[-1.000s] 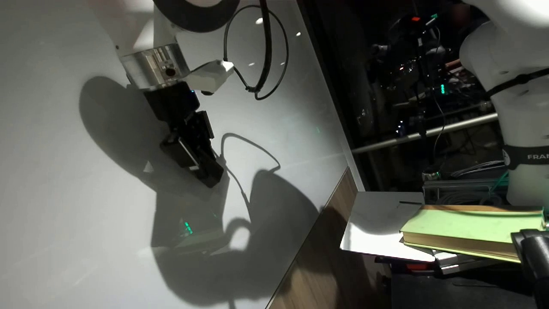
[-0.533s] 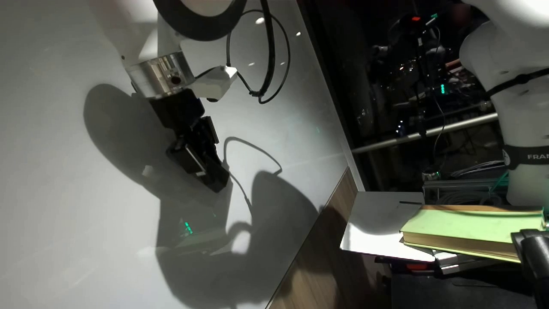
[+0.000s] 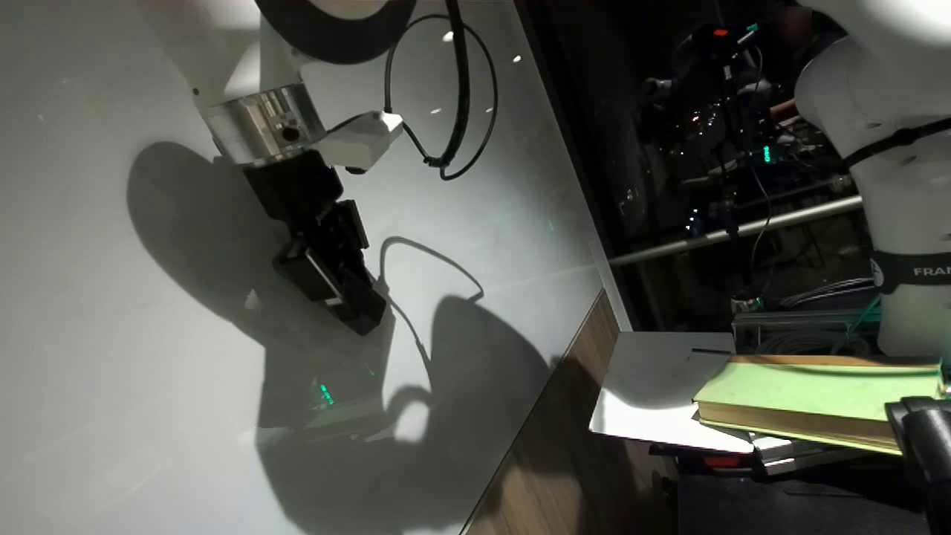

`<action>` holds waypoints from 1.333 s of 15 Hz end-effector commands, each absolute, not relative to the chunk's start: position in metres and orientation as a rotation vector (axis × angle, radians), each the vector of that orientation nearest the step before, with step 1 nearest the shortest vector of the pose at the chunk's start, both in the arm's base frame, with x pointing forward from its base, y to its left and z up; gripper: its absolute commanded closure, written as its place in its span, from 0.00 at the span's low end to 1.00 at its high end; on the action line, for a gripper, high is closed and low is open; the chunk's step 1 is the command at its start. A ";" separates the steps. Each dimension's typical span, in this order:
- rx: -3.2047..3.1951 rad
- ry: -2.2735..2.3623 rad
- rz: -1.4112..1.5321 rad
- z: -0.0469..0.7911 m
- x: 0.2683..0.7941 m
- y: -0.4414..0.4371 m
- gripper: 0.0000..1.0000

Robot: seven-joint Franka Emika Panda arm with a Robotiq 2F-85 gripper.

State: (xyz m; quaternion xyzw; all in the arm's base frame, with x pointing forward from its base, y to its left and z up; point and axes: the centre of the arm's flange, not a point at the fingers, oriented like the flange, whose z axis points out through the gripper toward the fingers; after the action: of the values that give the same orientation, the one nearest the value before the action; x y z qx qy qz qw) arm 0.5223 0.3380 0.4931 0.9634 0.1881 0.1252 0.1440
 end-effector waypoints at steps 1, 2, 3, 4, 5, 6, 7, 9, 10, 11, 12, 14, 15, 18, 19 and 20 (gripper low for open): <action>2.769 0.521 0.409 0.512 0.537 0.353 0.69; 2.770 0.519 0.418 0.515 0.539 0.352 0.69; 2.770 0.513 0.426 0.516 0.542 0.350 0.69; 2.769 0.507 0.430 0.516 0.546 0.346 0.69; 2.766 0.501 0.425 0.514 0.548 0.343 0.69; 2.763 0.499 0.423 0.514 0.549 0.342 0.69; 2.761 0.498 0.424 0.516 0.549 0.342 0.69; 2.758 0.498 0.431 0.520 0.545 0.344 0.69; 2.756 0.499 0.440 0.525 0.543 0.345 0.69; 2.755 0.498 0.451 0.534 0.541 0.347 0.69; 2.756 0.496 0.460 0.542 0.540 0.348 0.69; 2.756 0.484 0.479 0.561 0.540 0.347 0.69; 2.756 0.476 0.492 0.573 0.540 0.346 0.69; 2.758 0.453 0.505 0.584 0.541 0.339 0.69; 2.761 0.451 0.495 0.576 0.539 0.336 0.69; 2.764 0.450 0.483 0.567 0.538 0.336 0.69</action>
State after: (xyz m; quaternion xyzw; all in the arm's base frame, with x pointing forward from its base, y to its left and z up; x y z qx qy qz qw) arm 0.5281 0.3447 0.5714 0.9629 0.1648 0.1616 0.1400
